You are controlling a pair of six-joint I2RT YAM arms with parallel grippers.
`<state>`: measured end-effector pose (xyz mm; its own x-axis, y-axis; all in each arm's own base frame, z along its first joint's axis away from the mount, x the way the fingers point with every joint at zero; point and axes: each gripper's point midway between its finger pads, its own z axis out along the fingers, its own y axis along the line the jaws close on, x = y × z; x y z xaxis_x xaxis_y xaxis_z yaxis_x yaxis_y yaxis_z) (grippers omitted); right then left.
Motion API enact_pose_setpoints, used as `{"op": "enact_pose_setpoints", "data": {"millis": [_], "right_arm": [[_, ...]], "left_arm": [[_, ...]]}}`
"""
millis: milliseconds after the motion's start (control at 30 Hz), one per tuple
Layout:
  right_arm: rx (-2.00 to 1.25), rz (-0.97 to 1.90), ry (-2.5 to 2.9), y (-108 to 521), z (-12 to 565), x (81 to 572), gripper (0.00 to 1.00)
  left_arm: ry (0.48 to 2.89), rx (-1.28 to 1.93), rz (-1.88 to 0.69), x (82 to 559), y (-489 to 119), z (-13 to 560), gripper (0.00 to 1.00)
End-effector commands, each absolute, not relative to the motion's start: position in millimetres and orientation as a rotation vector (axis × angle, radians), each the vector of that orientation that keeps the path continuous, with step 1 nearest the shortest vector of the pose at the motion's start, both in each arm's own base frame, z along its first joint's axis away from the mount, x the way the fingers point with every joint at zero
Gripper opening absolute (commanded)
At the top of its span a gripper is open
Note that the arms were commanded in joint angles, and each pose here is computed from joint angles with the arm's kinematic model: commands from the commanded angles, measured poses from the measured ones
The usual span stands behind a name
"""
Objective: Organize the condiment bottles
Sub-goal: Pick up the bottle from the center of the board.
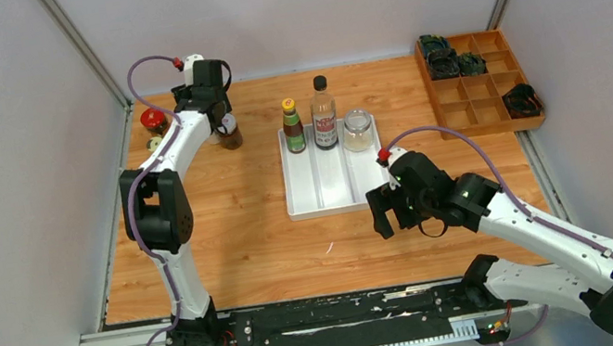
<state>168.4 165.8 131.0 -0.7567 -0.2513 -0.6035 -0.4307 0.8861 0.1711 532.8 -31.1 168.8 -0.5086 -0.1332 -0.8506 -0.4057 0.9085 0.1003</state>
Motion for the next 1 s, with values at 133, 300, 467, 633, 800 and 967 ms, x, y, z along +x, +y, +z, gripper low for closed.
{"op": "enact_pose_setpoints", "data": {"millis": [133, 300, 467, 633, 800, 967], "right_arm": [[-0.533, 0.405, 2.468, 169.9, 127.8, 167.1, 0.95], [-0.529, 0.403, 2.475, 170.4, 126.2, 167.4, 0.95], [-0.531, 0.398, 2.482, 171.4, 125.0, 168.2, 0.95], [-0.531, 0.392, 2.493, 172.2, 122.5, 169.0, 0.95], [-0.551, 0.429, 2.512, 178.3, 119.8, 165.8, 0.95], [-0.558, 0.441, 2.521, 181.5, 118.0, 165.7, 0.95]], "left_arm": [[2.081, -0.438, 0.356, 543.5, -10.5, 163.5, 0.77], [2.074, -0.437, 0.354, 550.2, -4.7, 161.8, 0.77], [2.067, -0.439, 0.337, 556.4, 0.8, 159.2, 0.77], [2.048, -0.433, 0.330, 560.6, 4.2, 160.4, 0.77], [2.011, -0.424, 0.304, 563.6, 3.5, 165.4, 0.77], [1.988, -0.412, 0.281, 563.6, 1.4, 166.7, 0.77]]}}
